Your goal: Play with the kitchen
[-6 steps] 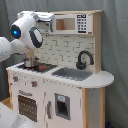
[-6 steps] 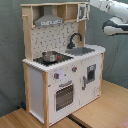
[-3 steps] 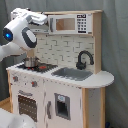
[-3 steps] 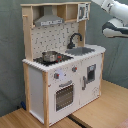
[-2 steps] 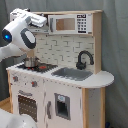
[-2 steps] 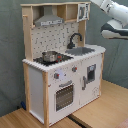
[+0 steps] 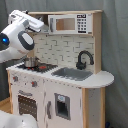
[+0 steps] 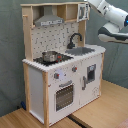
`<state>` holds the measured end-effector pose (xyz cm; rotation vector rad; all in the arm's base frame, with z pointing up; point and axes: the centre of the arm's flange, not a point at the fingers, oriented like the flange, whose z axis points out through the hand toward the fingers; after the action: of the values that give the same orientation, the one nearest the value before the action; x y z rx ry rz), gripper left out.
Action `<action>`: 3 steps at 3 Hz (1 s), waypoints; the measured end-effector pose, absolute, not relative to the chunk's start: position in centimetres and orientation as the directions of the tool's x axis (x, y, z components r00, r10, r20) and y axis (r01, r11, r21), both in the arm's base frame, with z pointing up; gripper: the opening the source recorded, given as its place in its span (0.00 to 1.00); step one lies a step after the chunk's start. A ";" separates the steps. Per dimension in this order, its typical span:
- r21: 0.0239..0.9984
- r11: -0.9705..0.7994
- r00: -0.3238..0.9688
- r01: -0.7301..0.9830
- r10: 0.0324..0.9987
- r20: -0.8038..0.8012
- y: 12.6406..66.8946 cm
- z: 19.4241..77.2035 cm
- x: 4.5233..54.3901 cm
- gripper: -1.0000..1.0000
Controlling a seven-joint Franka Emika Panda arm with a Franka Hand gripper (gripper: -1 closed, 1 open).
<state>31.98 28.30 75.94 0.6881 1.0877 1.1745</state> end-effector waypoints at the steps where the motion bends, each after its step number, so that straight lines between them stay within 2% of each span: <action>1: 0.899 0.222 0.005 -0.378 0.971 -0.237 29.4 74.9 32.4 1.00; 3: 0.916 0.116 -0.004 -0.384 0.992 -0.128 31.2 73.0 33.1 1.00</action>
<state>33.07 31.17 73.00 0.8153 0.9925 1.2996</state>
